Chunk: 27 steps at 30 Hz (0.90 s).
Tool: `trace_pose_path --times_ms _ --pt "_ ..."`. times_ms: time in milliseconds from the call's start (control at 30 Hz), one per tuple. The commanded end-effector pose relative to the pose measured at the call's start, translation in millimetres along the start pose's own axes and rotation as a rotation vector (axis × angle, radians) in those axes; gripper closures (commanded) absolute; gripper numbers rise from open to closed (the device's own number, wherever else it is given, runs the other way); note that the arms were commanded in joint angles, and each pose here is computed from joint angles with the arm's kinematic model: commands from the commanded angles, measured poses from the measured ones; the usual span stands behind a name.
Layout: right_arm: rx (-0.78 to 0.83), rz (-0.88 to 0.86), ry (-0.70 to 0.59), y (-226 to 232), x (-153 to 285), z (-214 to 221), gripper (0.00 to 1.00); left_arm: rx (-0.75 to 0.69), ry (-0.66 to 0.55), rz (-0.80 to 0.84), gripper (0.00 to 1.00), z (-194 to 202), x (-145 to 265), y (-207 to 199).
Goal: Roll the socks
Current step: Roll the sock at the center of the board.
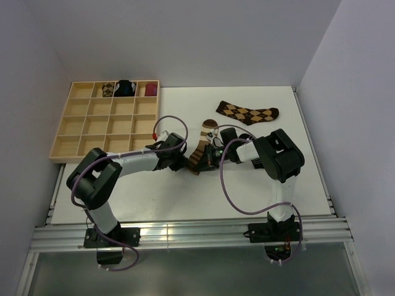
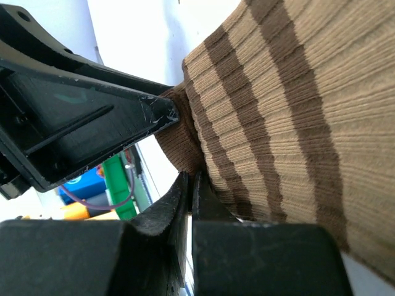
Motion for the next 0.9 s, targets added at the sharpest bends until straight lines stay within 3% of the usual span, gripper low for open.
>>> trace_pose_path --times_ms 0,167,267,467,700,867 --pt "0.027 0.115 -0.065 -13 5 -1 0.98 -0.012 0.017 -0.026 0.70 -2 0 -3" --pt "0.147 0.170 -0.125 2 10 0 0.87 -0.036 0.038 -0.057 0.85 -3 2 -3" --pt "0.225 0.202 -0.175 9 13 3 0.70 -0.073 0.045 -0.070 0.91 -6 3 -6" --pt "0.425 0.256 -0.331 28 24 7 0.55 -0.145 0.089 -0.111 0.96 -12 3 -5" --pt "0.687 0.330 -0.456 45 18 19 0.51 -0.206 0.138 -0.120 0.96 -16 -2 -7" --pt "0.787 0.325 -0.502 52 8 22 0.48 -0.227 0.161 -0.115 0.96 -19 -3 -9"
Point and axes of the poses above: each gripper's point midway between its finger pads, its own x axis back along the fingers, its own y axis along the line the jaws close on, z = x × y, the point moved 6 cm from there along x, back along the fingers, and after that the axes turned 15 degrees about -x, right-handed, at the moved point
